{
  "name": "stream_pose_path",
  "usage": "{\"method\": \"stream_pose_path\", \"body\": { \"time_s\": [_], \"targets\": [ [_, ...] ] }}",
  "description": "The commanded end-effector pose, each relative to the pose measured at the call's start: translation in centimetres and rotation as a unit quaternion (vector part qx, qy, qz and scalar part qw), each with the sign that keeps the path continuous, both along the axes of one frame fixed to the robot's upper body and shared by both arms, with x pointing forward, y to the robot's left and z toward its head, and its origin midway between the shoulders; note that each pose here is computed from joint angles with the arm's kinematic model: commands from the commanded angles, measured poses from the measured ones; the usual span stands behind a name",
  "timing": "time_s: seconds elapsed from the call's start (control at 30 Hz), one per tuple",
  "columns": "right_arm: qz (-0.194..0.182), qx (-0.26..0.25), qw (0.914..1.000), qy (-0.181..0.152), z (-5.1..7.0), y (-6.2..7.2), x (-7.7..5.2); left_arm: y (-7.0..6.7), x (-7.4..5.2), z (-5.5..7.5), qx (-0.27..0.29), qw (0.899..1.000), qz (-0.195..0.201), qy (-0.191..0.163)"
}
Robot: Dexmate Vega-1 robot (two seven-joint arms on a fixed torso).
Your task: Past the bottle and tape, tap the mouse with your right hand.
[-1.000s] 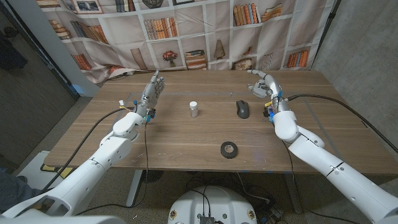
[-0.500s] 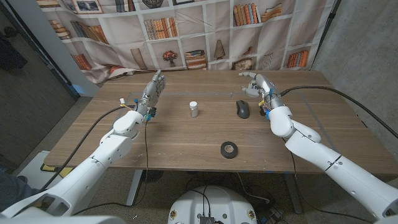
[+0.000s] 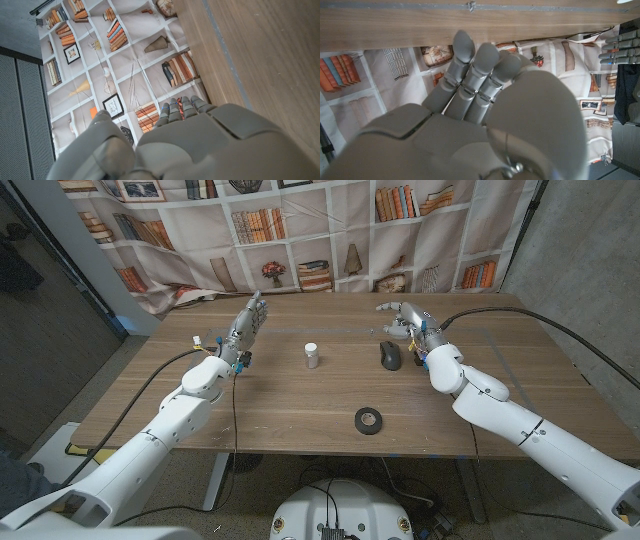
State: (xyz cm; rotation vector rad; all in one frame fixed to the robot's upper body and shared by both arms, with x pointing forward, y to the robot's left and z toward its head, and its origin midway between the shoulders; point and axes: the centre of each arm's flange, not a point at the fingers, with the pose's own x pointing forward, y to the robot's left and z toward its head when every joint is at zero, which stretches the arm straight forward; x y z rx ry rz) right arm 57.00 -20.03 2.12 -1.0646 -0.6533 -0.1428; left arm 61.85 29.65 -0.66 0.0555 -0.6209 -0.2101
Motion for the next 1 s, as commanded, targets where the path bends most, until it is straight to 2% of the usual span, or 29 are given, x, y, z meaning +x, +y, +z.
{"method": "stream_pose_path", "body": {
  "time_s": [0.03, 0.27, 0.5, 0.73, 1.0],
  "targets": [
    [-0.031, -0.041, 0.9981, 0.033, 0.3, 0.3, 0.6, 0.3, -0.5, 0.0, 0.002, 1.0, 0.004, -0.003],
    [-0.041, -0.061, 0.9961, 0.047, 0.5, 0.7, 0.8, 0.3, -0.8, 0.1, 0.001, 1.0, 0.005, -0.007],
    [-0.048, -0.08, 0.9932, 0.07, 0.8, 0.8, 1.1, 0.4, -0.8, 0.0, -0.01, 1.0, -0.011, -0.009],
    [-0.076, -0.117, 0.9843, 0.108, 1.1, 1.1, 1.4, 0.5, -0.9, 0.0, -0.011, 1.0, -0.011, -0.01],
    [-0.097, -0.131, 0.9766, 0.141, 0.9, 1.1, 1.9, 0.8, -1.1, -0.1, -0.014, 1.0, -0.008, -0.011]
  ]
}}
